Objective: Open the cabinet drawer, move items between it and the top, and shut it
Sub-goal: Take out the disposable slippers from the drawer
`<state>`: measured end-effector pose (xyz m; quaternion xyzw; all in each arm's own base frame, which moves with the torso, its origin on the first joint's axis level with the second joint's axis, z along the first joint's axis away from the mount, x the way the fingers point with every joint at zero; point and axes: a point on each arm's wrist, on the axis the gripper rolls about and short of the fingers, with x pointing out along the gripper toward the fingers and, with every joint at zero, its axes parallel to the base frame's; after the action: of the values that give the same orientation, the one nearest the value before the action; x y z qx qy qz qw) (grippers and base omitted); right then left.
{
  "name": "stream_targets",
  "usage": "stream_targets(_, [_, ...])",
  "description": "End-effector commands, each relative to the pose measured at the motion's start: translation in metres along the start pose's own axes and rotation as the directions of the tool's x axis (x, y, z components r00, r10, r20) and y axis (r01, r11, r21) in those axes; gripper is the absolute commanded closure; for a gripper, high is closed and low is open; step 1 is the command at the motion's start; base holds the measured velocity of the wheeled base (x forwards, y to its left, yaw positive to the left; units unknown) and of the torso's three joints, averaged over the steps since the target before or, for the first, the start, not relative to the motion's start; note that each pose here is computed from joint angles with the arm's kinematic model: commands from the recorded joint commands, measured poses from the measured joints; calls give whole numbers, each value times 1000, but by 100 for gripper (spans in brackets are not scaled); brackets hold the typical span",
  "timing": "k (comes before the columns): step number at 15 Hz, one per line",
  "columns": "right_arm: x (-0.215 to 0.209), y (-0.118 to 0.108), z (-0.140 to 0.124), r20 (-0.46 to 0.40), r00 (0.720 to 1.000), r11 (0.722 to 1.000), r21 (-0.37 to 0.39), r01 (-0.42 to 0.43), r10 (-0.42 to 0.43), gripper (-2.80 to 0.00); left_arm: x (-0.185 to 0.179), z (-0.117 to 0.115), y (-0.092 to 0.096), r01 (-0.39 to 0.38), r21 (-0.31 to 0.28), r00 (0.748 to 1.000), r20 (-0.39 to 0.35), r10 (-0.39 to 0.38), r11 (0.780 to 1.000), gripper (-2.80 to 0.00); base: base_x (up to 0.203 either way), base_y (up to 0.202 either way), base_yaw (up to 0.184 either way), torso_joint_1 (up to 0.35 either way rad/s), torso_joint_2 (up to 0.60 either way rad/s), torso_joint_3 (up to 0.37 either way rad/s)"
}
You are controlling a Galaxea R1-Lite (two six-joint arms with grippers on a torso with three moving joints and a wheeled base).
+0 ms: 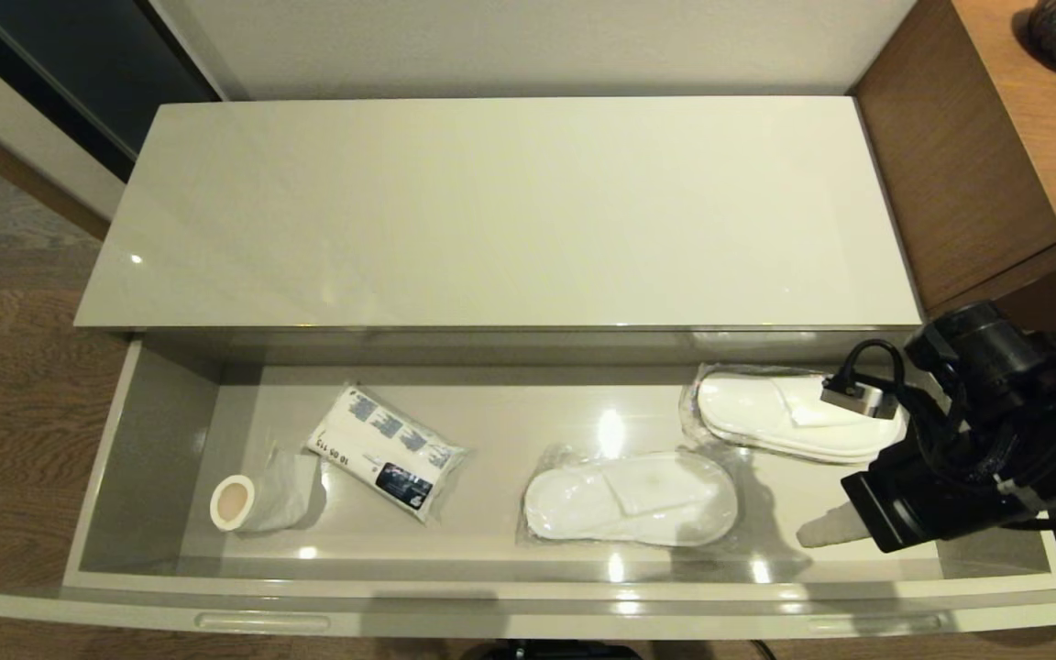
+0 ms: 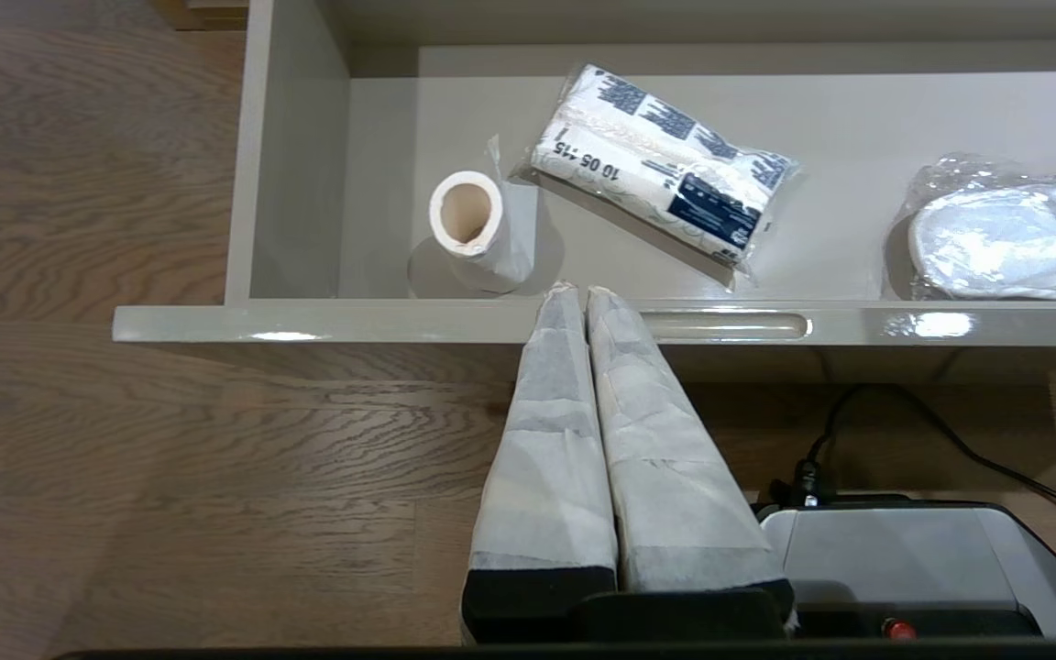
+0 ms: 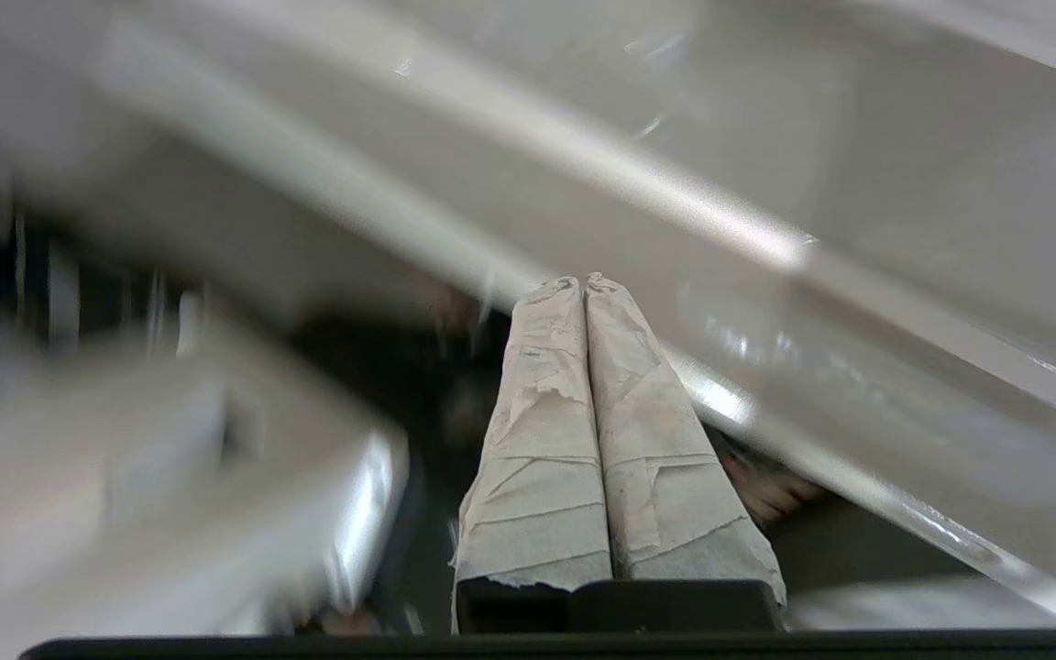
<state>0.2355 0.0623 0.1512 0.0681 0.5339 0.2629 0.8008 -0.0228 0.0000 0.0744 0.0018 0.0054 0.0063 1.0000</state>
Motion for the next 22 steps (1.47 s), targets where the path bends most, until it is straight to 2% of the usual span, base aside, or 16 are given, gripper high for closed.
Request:
stream_targets(1, [6, 2, -13, 238, 962, 990, 9, 140, -138, 0, 0, 0, 0, -1, 0, 1000, -3, 1, 1000, 0, 0, 0, 0, 0, 0, 0])
stream_targets(2, [12, 7, -19, 260, 948, 981, -2, 192, -185, 0, 0, 0, 0, -1, -1, 1000, -1, 1, 1000, 0, 0, 0, 0, 0, 0, 0])
stream_targets(3, [17, 9, -20, 264, 945, 979, -7, 205, -196, 0, 0, 0, 0, -1, 1, 1000, -1, 1, 1000, 0, 0, 0, 0, 0, 0, 0])
stream_targets(5, [39, 3, -17, 212, 947, 968, -2, 249, -243, 0, 0, 0, 0, -1, -1, 1000, -1, 1, 1000, 0, 0, 0, 0, 0, 0, 0])
stream_targets(6, [50, 0, -13, 222, 930, 954, 5, 300, -293, 0, 0, 0, 0, -1, 1, 1000, -1, 1, 1000, 0, 0, 0, 0, 0, 0, 0])
stream_targets(7, [59, -2, -5, 272, 907, 943, 10, 332, -322, 0, 0, 0, 0, -1, 1, 1000, -1, 1, 1000, 0, 0, 0, 0, 0, 0, 0])
stream_targets(8, [68, -4, -3, 286, 898, 938, 10, 346, -335, 0, 0, 0, 0, 0, -1, 1000, -2, 0, 1000, 0, 0, 0, 0, 0, 0, 0])
stream_targets(10, [84, -4, -6, 252, 906, 936, -5, 353, -341, 0, 0, 0, 0, -1, 1, 1000, -1, 1, 1000, 0, 0, 0, 0, 0, 0, 0])
stream_targets(14, [93, -6, 1, 246, 905, 934, -2, 358, -347, 0, 0, 0, 0, -1, 1, 1000, -1, 1, 1000, 0, 0, 0, 0, 0, 0, 0])
stream_targets(15, [96, -8, 1, 235, 905, 931, -4, 365, -354, -280, 0, 0, 0, -1, -1, 1000, -3, 1, 1000, 0, 0, 0, 0, 0, 0, 0])
stream_targets(18, [114, -15, 2, 243, 891, 919, 3, 395, -384, -280, 0, 0, 0, -1, 1, 1000, -1, 1, 1000, 0, 0, 0, 0, 0, 0, 0])
stream_targets(20, [126, -20, 8, 323, 845, 897, 26, 441, -425, -280, 0, 0, 0, -1, -1, 1000, -1, 1, 1000, 0, 0, 0, 0, 0, 0, 0])
stream_targets(22, [129, -19, 8, 329, 839, 892, 25, 451, -433, -280, 0, 0, 0, -1, 1, 1000, -1, 1, 1000, 0, 0, 0, 0, 0, 0, 0])
